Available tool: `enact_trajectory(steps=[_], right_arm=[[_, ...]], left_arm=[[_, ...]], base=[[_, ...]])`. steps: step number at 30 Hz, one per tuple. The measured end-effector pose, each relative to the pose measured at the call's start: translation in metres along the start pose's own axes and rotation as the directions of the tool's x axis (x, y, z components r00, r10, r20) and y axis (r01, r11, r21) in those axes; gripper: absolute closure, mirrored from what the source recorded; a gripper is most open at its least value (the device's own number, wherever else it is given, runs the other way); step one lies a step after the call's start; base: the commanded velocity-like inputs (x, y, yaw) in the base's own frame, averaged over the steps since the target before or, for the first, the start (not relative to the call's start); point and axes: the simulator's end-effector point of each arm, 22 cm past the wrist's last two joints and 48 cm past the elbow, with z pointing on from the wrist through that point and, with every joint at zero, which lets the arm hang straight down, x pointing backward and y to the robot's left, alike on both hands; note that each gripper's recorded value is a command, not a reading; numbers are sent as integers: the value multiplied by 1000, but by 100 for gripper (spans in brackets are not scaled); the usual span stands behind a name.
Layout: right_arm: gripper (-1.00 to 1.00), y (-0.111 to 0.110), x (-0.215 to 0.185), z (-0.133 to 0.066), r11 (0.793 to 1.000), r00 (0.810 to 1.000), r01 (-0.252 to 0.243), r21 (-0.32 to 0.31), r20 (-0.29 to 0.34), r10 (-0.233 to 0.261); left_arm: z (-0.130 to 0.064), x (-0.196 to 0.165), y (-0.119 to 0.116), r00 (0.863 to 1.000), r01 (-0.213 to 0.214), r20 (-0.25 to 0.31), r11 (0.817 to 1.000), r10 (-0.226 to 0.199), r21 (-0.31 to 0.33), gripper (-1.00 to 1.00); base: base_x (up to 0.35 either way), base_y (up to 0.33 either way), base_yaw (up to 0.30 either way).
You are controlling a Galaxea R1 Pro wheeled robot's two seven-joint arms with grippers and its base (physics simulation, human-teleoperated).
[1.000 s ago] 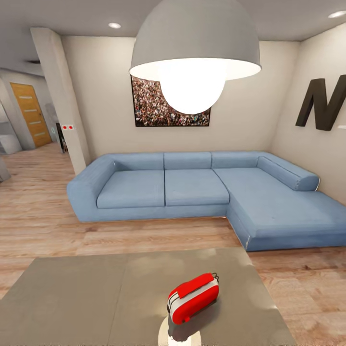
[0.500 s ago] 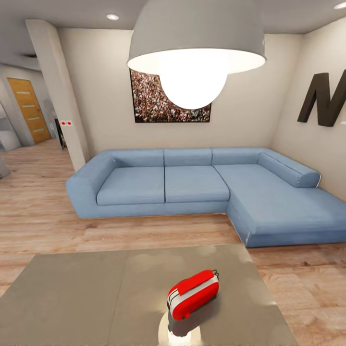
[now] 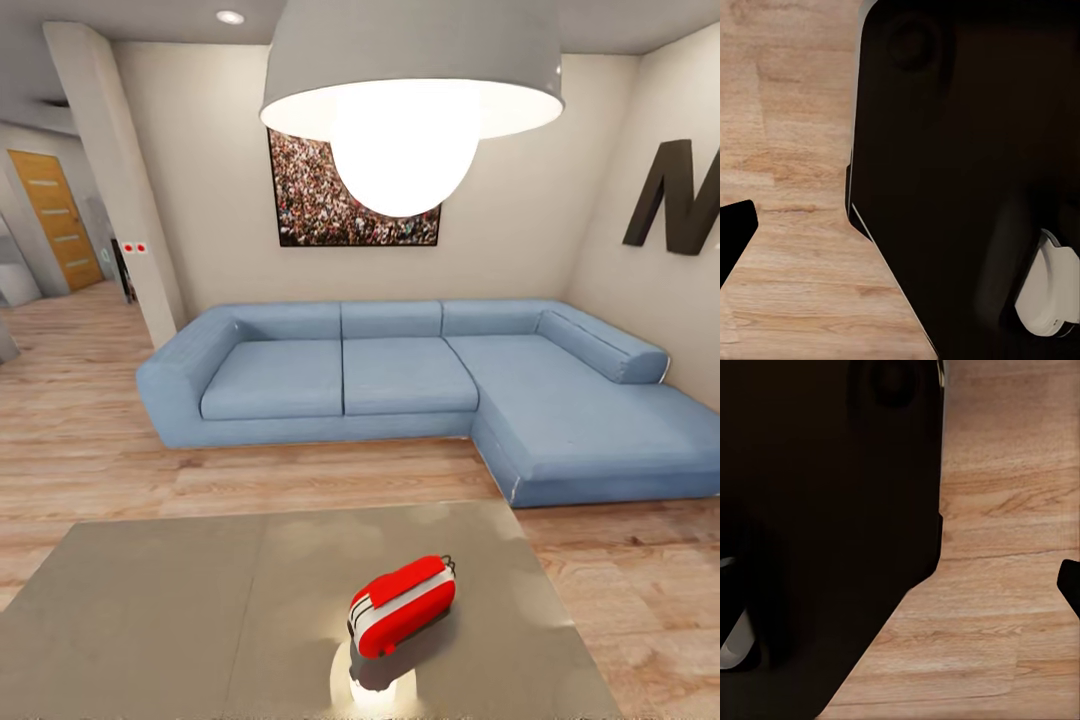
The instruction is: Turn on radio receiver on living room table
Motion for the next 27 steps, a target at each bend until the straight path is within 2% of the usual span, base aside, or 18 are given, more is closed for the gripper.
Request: enact_trajectory(steps=[13,27], right_arm=[[-100,0,5,0,1000,1000,0,1,-12,0],[-100,-2,11,-1,1000,1000,3,2,-25,-3]], left_arm=[[0,5,1,1000,0,-14,1000,0,-2,-100],[0,12,2,1000,-1,-31,1000,1,-5,-100]], base=[[0,0,-2],[0,0,-132]])
